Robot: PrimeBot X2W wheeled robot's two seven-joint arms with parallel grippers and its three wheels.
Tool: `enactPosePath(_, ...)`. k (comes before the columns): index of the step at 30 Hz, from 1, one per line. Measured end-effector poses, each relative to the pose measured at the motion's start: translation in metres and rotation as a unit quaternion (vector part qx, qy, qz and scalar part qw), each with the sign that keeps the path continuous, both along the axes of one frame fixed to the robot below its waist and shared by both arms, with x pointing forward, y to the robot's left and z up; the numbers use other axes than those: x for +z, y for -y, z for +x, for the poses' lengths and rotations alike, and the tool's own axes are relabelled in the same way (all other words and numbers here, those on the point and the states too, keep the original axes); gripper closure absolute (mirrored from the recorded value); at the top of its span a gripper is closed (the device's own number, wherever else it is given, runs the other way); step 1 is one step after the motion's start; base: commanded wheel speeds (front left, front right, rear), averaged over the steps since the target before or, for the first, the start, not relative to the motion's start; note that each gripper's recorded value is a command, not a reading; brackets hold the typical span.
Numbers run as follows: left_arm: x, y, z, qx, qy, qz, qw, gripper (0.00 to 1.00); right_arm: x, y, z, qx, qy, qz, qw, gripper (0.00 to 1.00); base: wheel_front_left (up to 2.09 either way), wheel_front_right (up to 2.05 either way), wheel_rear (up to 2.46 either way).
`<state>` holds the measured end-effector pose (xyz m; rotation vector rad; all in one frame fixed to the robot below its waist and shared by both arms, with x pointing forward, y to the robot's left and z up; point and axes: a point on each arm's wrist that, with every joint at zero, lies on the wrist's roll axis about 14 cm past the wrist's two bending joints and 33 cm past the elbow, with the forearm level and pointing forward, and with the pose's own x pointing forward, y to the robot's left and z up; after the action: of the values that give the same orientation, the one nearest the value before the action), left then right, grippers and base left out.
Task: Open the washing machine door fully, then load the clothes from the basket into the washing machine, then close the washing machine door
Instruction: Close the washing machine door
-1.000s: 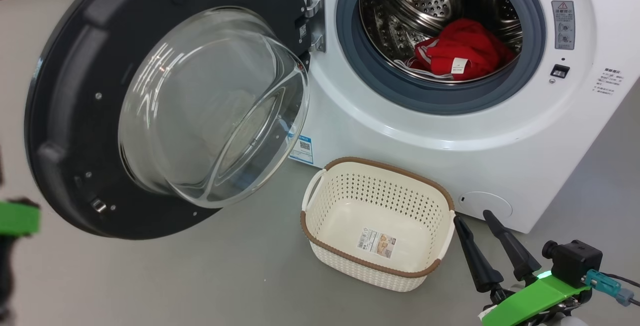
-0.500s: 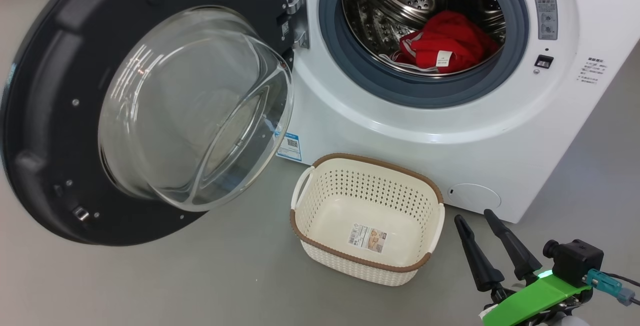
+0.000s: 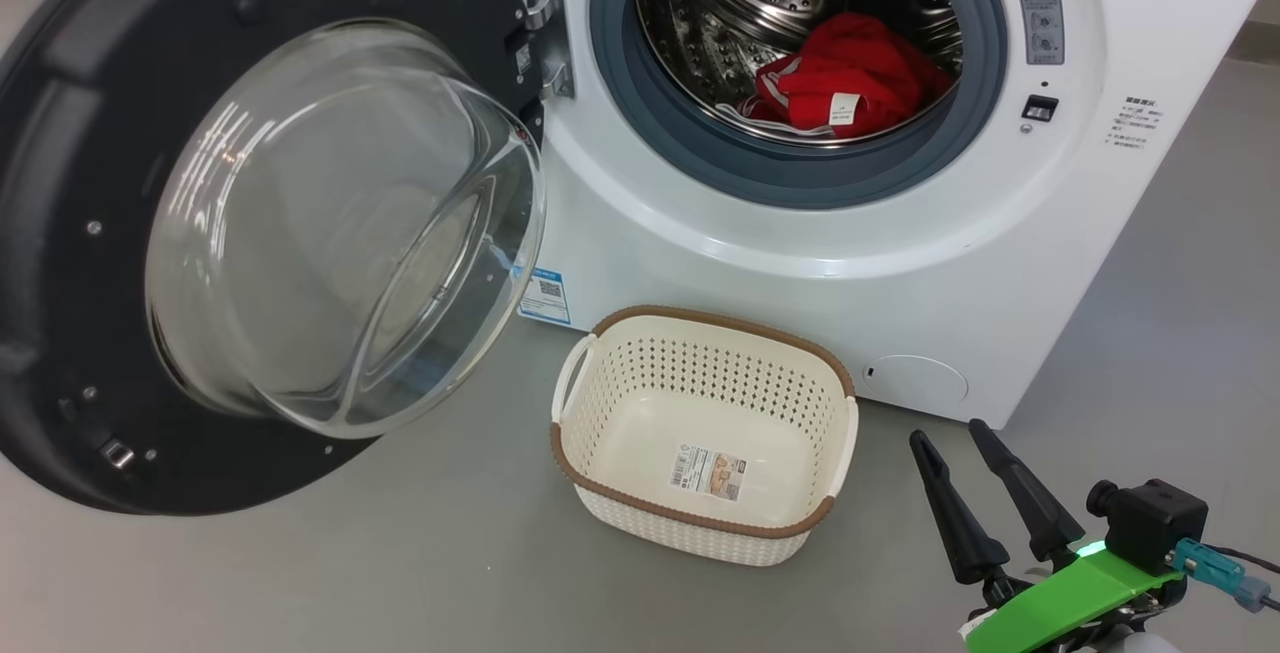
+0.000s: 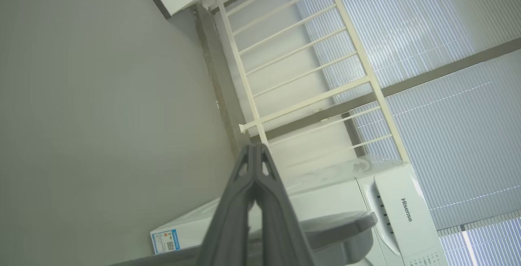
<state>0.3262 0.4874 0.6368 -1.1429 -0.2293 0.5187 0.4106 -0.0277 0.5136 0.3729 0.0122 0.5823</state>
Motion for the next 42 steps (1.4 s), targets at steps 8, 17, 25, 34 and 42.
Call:
enactPosePath(8,-0.024,0.005,0.015,-0.020,-0.034,-0.040,0.998,1.00,-0.002,0.008,0.001,-0.010,-0.003,0.000,1.000,0.00,0.00,0.00,0.00)
enactPosePath(17,-0.048,0.017,0.028,-0.053,-0.078,-0.050,0.994,1.00,-0.007,0.016,0.002,-0.022,-0.010,-0.001,1.000,0.00,0.00,0.00,0.00)
enactPosePath(25,-0.054,0.029,0.033,-0.091,-0.092,-0.048,0.990,1.00,-0.007,0.017,0.002,-0.023,-0.009,-0.001,1.000,0.00,0.00,0.00,0.00)
enactPosePath(34,-0.052,0.048,0.035,-0.156,-0.107,-0.044,0.981,1.00,-0.002,0.015,0.001,-0.020,-0.003,0.000,1.000,0.00,0.00,0.00,0.00)
enactPosePath(42,-0.046,0.068,0.031,-0.219,-0.109,-0.039,0.969,1.00,0.002,0.014,-0.001,-0.020,0.002,0.000,1.000,0.00,0.00,0.00,0.00)
